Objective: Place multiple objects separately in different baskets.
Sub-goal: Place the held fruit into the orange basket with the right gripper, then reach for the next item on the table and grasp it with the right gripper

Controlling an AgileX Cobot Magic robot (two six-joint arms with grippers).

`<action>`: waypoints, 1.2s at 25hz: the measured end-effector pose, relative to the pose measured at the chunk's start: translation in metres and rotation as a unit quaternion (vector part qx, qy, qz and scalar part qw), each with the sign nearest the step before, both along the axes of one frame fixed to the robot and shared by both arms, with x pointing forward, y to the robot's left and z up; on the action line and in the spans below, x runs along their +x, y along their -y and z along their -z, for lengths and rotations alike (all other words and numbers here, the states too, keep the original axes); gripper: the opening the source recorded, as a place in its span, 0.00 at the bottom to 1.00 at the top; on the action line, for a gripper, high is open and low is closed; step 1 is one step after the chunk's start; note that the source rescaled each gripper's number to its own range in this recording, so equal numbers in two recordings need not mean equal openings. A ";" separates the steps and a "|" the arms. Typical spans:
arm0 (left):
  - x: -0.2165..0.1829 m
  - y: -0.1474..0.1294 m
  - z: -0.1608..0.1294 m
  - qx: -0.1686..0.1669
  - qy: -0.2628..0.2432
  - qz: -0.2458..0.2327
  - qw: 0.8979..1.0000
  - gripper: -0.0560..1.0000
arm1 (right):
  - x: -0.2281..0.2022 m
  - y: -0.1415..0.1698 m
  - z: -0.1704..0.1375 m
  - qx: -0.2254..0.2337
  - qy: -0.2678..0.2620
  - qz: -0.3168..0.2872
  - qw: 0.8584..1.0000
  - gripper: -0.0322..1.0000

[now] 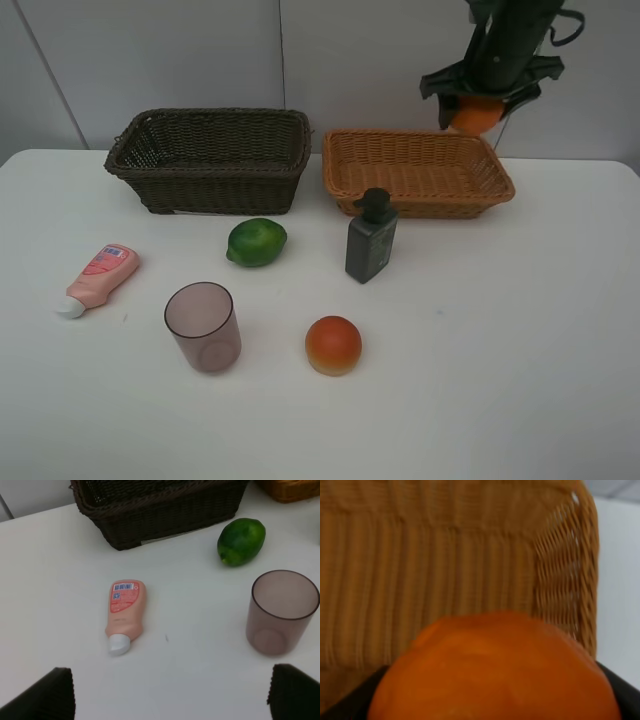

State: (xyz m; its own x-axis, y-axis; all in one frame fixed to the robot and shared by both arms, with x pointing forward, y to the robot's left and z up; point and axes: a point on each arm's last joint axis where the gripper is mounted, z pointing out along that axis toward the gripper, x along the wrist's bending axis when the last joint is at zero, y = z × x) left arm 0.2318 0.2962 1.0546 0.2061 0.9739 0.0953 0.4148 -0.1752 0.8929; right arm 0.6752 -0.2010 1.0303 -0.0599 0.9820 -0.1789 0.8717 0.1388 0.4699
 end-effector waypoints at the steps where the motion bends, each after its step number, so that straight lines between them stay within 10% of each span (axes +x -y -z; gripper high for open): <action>1: 0.000 0.000 0.000 0.000 0.000 0.000 1.000 1.00 | 0.005 0.000 0.005 0.003 0.008 -0.003 1.000 0.62; 17: 0.000 0.000 0.000 0.000 0.000 0.000 1.000 1.00 | 0.037 -0.010 0.093 0.025 0.004 -0.026 0.999 0.63; 22: 0.000 0.000 0.000 0.000 0.000 0.000 1.000 1.00 | 0.038 -0.010 0.095 0.026 0.004 -0.026 0.999 0.94; 30: 0.000 0.000 0.000 0.000 0.000 0.000 1.000 1.00 | 0.023 -0.007 0.066 0.033 -0.029 0.000 0.999 0.98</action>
State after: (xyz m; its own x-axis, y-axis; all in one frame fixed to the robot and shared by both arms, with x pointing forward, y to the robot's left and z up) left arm 0.2318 0.2962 1.0546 0.2061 0.9739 0.0953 0.4148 -0.1752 0.8929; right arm 0.6978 -0.1937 0.9647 -0.0690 0.9916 -0.1091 0.8980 0.1094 0.4262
